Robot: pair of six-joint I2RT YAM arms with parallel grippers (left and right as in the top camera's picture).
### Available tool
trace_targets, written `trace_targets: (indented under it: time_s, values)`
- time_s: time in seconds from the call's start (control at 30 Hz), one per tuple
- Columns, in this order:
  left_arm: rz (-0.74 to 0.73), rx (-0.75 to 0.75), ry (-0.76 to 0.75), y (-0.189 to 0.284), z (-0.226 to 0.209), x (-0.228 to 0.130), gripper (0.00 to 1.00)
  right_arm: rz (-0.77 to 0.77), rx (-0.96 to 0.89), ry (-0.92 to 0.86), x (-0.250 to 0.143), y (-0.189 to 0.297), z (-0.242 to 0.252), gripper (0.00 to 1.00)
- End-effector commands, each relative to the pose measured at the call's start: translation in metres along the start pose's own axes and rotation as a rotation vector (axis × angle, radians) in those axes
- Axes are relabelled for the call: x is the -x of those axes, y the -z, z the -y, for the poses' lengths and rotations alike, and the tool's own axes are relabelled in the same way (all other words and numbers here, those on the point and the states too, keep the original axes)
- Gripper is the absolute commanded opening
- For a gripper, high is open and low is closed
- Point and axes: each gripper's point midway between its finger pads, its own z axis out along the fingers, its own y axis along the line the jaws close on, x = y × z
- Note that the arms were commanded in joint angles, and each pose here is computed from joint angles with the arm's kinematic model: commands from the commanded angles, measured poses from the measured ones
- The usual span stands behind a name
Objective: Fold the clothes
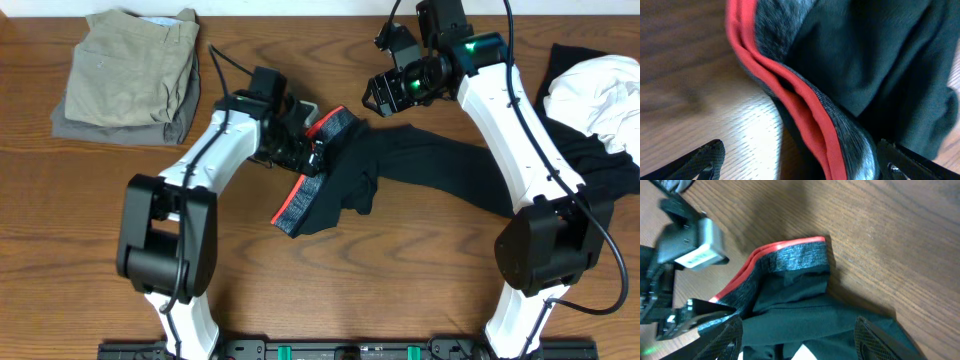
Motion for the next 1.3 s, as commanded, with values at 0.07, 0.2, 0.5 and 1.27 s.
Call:
trace_targets:
  time_s: [0.07, 0.2, 0.5, 1.27]
  values:
    - [-0.048, 0.012, -0.001, -0.02, -0.004, -0.005, 1.0, 0.021, -0.006, 0.014, 0.004, 0.013, -0.001, 0.68]
    - [0.001, -0.012, 0.007, -0.02, 0.0, 0.007, 0.37, 0.018, -0.005, 0.011, 0.003, 0.013, -0.001, 0.66]
    - [0.112, 0.13, 0.13, 0.025, -0.037, 0.024, 0.06, 0.006, -0.004, 0.005, -0.001, 0.011, 0.0, 0.64]
    - [0.166, 0.395, 0.41, 0.096, -0.121, -0.004, 0.06, -0.183, -0.079, -0.074, -0.047, -0.074, 0.045, 0.63]
